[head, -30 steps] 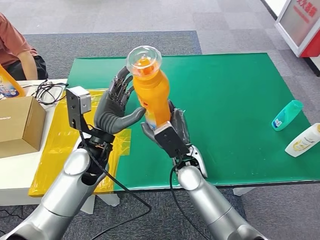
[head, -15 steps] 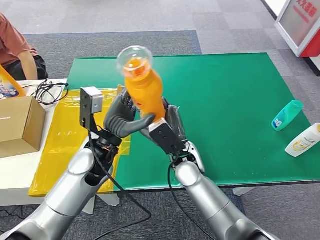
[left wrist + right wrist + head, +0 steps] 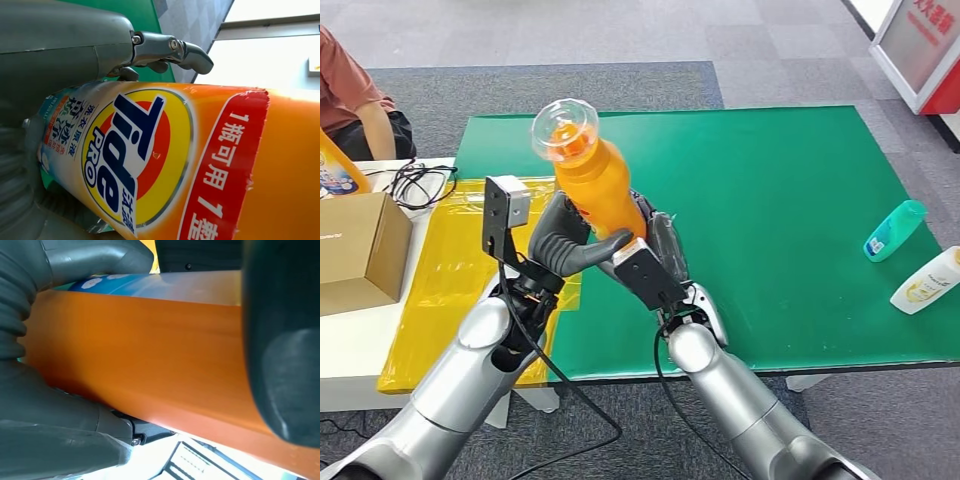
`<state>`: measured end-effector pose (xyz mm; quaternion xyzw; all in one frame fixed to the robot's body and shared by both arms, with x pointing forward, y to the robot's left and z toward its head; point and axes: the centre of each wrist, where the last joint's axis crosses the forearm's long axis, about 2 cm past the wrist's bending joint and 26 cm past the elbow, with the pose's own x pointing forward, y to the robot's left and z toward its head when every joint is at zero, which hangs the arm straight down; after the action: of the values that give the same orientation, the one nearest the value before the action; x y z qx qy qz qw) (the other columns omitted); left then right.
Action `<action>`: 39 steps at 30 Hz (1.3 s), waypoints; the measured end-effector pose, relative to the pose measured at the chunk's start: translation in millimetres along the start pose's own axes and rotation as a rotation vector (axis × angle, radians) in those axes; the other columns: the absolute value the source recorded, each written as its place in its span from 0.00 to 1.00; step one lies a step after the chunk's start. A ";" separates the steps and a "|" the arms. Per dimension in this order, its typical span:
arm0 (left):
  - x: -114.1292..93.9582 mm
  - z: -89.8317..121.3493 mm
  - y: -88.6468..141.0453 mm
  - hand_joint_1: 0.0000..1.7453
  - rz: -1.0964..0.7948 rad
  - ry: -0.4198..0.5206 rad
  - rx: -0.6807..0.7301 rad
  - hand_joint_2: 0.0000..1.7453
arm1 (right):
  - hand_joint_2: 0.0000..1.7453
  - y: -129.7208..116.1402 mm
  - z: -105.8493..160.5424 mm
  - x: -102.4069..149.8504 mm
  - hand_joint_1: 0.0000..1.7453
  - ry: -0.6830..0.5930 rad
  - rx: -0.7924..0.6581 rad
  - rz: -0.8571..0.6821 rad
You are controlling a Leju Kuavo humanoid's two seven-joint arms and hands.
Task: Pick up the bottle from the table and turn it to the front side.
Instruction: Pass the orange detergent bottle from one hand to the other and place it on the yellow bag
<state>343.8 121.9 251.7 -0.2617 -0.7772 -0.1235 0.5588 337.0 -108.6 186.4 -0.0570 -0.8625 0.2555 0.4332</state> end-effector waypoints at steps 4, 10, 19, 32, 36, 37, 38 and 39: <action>-0.1 0.0 0.0 0.00 0.000 0.000 0.000 1.00 | 1.00 0.0 0.0 0.0 1.00 0.000 0.000 0.000; -0.1 0.1 0.2 0.00 -0.001 0.001 0.000 1.00 | 1.00 0.0 0.0 0.0 1.00 0.000 0.000 0.000; -0.2 -0.1 -0.3 0.50 -0.003 0.001 -0.003 1.00 | 1.00 0.1 0.1 -0.2 1.00 0.000 0.001 0.001; -1.5 -5.7 4.3 1.00 -0.060 0.002 -0.027 0.00 | 1.00 5.1 1.2 3.2 1.00 -0.042 0.006 0.012; -2.3 -6.5 5.4 1.00 -0.063 0.004 -0.026 0.00 | 1.00 7.3 1.4 4.6 1.00 -0.043 0.011 0.002; -2.5 -6.6 5.6 1.00 -0.064 0.005 -0.026 0.00 | 1.00 7.6 1.4 4.8 1.00 -0.043 0.011 0.000; -2.6 -6.7 5.6 1.00 -0.064 0.005 -0.026 0.00 | 1.00 7.8 1.4 4.9 1.00 -0.043 0.012 -0.001; -2.6 -6.7 5.7 1.00 -0.064 0.005 -0.026 0.00 | 1.00 8.0 1.4 5.0 0.94 -0.043 0.012 -0.001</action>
<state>353.0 122.7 250.9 -0.2434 -0.7821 -0.1521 0.5531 331.8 -100.7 185.4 -0.0483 -0.8702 0.2615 0.4149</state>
